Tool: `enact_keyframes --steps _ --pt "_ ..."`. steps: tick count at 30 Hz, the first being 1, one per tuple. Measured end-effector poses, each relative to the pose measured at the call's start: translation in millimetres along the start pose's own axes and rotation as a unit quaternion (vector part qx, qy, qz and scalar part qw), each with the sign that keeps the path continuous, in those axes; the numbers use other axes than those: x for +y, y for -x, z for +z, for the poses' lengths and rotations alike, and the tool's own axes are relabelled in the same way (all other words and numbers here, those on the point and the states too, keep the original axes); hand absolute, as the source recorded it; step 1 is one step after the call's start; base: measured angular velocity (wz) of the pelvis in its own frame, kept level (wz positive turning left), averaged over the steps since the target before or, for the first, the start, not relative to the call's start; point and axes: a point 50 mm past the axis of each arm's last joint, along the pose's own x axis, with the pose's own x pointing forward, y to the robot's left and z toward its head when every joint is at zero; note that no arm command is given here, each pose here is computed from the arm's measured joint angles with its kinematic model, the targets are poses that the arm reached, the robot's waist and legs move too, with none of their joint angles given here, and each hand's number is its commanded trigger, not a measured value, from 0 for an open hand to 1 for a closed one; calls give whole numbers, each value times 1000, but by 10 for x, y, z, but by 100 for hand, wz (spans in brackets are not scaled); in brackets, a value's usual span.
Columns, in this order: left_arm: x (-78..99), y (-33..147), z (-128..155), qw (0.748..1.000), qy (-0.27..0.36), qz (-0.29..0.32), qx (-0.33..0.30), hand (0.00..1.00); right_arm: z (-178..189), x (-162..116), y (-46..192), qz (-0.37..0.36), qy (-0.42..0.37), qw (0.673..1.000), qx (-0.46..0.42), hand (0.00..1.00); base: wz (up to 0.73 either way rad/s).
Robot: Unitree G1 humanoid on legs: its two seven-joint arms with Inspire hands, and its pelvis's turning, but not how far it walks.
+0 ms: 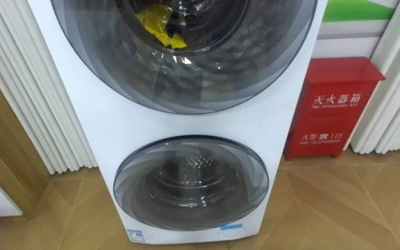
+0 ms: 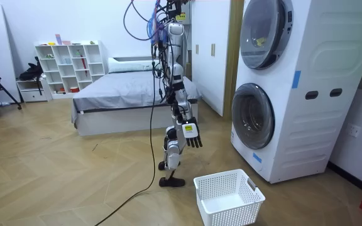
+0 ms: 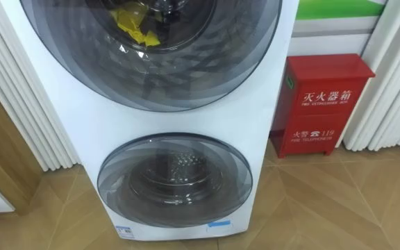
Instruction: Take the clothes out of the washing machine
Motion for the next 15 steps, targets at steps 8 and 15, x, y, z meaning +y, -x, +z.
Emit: enact_keyframes --steps 8,15 --pt "-1 0 8 1000 -1 4 -2 0 7 19 -1 11 -9 1000 -2 0 0" --pt "8 -2 14 1000 -12 1 -4 0 -4 22 -1 15 -10 1000 0 0 0"
